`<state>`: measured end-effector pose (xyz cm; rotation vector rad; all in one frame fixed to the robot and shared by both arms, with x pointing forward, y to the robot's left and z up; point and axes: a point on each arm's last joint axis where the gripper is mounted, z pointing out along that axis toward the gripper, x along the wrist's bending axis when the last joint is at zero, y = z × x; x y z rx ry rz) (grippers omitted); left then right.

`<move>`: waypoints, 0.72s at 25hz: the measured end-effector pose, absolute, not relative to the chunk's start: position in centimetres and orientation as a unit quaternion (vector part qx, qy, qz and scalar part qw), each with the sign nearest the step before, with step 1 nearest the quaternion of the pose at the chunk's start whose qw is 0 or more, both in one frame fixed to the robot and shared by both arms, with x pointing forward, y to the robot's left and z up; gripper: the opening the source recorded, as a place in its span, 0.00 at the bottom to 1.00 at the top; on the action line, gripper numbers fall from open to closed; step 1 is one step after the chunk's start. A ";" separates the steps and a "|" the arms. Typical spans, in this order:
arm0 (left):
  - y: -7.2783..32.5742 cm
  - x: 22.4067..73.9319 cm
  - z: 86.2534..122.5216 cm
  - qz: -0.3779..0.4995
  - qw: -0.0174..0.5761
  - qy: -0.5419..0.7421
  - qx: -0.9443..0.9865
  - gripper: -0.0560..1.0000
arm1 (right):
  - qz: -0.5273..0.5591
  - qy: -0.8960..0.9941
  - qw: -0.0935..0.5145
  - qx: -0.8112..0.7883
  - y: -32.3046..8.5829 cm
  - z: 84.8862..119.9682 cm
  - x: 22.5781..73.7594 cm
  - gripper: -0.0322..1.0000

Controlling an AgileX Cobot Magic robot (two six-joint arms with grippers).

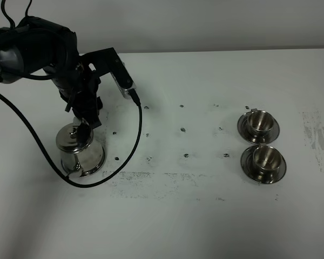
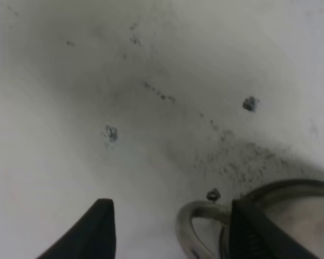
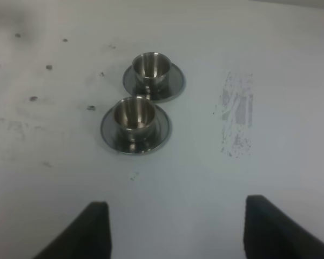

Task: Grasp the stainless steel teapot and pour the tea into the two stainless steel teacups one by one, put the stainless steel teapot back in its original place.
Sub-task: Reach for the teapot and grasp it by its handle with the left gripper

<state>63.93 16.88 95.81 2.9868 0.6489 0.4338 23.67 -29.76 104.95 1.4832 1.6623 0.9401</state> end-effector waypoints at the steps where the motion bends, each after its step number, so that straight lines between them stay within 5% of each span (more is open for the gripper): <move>1: 17.0 63.9 95.8 0.136 0.024 0.212 0.967 0.48 | 0.364 0.643 0.354 0.574 -29.8 104.9 23.7 0.53; 18: 18.7 64.1 95.8 0.144 -0.006 0.296 0.944 0.48 | 0.364 0.643 0.354 0.574 -29.8 104.9 23.7 0.53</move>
